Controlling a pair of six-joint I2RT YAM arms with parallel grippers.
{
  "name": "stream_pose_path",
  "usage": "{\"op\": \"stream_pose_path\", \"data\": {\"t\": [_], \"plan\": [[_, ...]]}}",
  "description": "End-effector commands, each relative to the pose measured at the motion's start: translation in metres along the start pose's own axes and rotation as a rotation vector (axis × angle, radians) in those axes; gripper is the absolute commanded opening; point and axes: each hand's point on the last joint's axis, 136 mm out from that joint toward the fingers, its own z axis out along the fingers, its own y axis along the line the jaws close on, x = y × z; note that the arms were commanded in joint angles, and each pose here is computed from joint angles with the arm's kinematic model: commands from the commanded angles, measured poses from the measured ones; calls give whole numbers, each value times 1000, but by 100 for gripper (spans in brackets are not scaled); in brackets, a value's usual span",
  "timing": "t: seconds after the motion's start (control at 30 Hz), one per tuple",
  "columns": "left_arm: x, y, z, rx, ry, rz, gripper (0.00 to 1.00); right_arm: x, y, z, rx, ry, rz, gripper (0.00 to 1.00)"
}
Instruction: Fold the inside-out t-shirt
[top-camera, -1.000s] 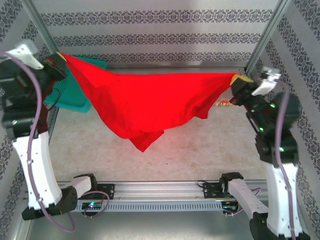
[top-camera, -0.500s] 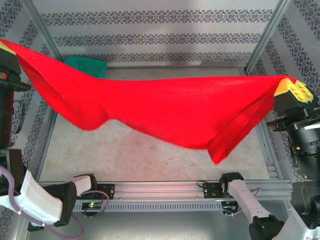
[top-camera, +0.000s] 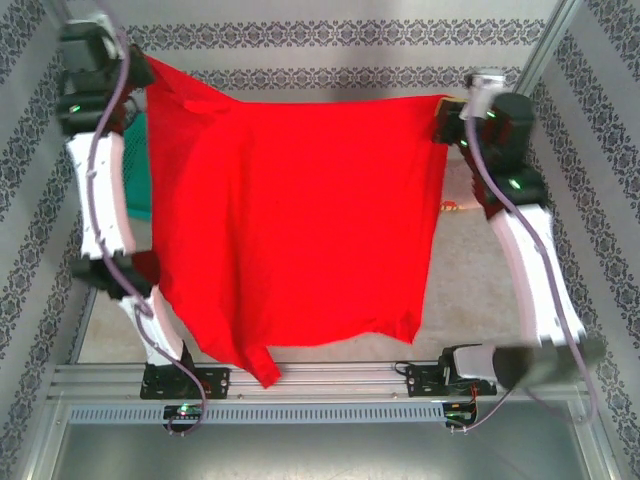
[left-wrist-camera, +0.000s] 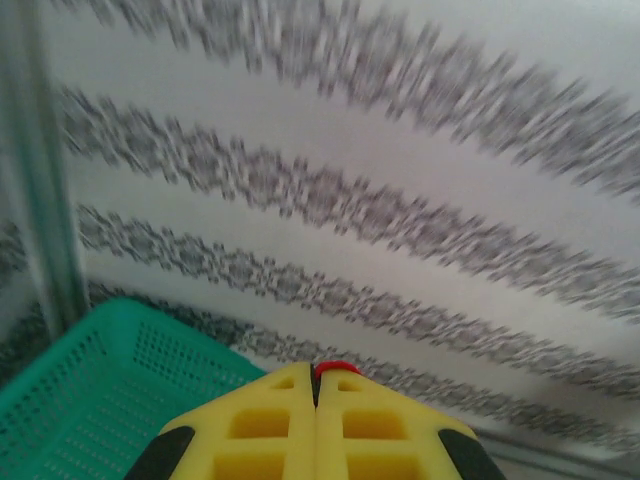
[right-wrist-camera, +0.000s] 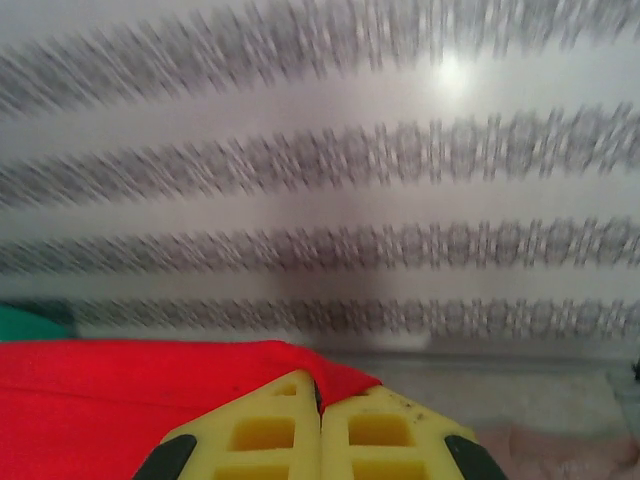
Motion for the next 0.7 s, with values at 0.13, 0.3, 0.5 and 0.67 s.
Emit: {"op": "stream_pose_path", "data": {"t": [0.13,0.3,0.5,0.67], "plan": [[102,-6,158,41,116,51,46,81,-48,167,153,164,-49,34],[128,4,169,-2,182,12,72,115,-26,175,105,316,-75,46],[147,-16,100,13,380,-136,77,223,30,73,79,661,-55,52],[220,-69,6,169,462,-151,81,330,55,-41,117,940,-40,56]]}}
